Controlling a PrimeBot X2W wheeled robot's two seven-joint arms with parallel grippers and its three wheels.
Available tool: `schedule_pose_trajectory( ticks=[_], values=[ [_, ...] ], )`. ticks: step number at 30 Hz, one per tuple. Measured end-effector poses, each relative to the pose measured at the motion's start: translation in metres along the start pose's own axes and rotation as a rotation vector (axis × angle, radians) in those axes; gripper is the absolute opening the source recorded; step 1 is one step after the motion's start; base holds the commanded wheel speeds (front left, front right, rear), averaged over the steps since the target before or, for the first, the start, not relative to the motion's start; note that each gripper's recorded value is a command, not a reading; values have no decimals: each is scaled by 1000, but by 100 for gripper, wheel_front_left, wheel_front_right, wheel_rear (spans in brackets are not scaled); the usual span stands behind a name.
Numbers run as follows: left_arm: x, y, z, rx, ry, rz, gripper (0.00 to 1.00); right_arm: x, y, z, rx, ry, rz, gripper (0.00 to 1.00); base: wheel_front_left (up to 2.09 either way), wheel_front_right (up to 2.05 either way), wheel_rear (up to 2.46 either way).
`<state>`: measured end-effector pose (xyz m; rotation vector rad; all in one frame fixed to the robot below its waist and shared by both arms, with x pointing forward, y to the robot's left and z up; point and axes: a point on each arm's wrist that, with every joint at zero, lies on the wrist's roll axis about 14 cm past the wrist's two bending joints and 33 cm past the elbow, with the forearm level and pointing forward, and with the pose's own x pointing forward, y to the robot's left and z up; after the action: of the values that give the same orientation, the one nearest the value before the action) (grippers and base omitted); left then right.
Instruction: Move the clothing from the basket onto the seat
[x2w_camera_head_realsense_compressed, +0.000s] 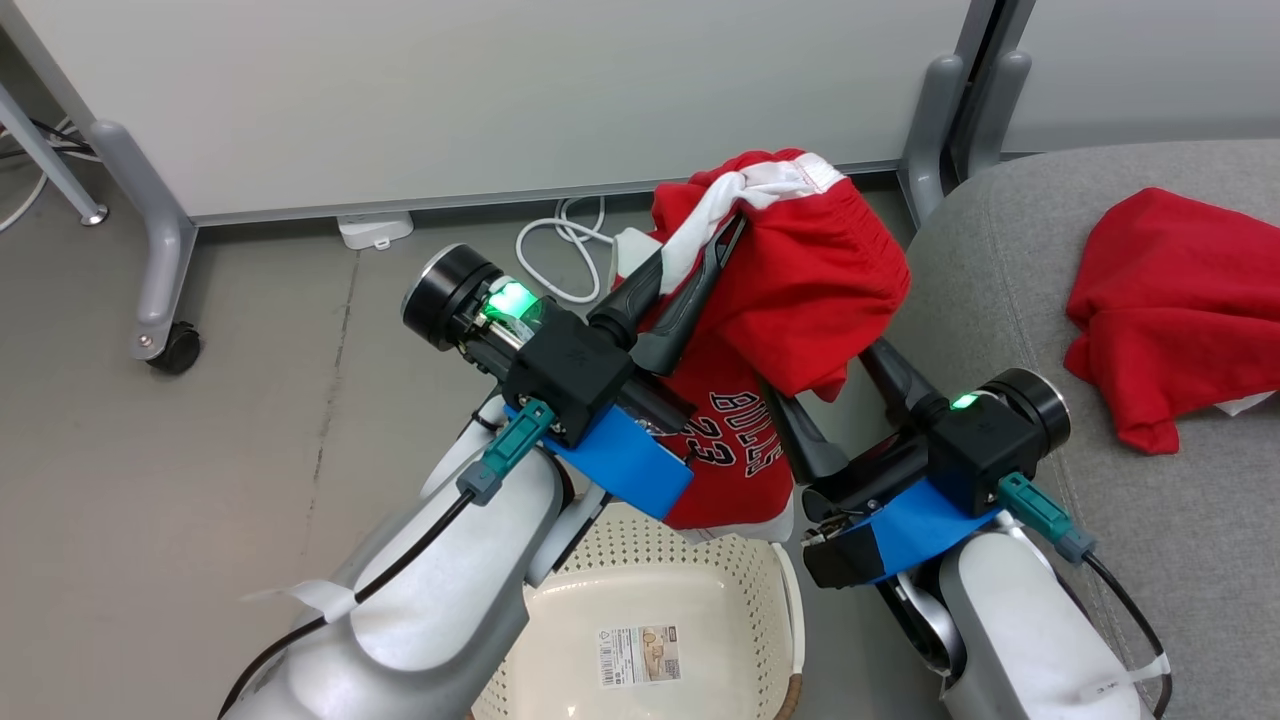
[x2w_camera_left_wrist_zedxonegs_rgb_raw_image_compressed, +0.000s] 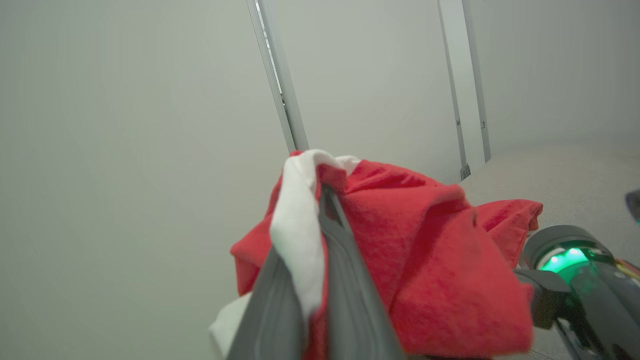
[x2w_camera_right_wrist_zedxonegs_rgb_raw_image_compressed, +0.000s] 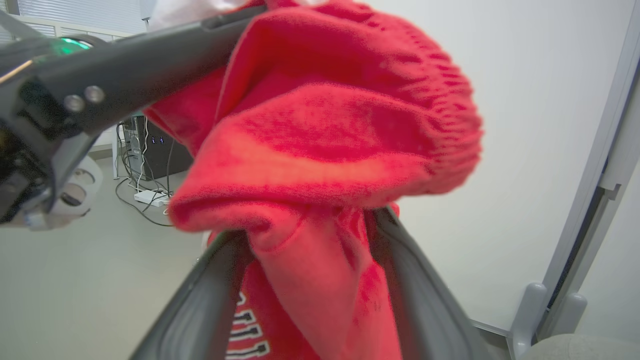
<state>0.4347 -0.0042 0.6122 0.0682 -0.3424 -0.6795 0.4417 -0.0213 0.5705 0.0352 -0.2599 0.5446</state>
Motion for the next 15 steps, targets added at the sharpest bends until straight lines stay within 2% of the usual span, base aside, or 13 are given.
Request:
schedule_pose_trajectory(
  ticks=[15],
  values=[
    [0,0,-2,-3,6,-4,0,1,0,1,10,-4,-5,0,0,0,0]
  ],
)
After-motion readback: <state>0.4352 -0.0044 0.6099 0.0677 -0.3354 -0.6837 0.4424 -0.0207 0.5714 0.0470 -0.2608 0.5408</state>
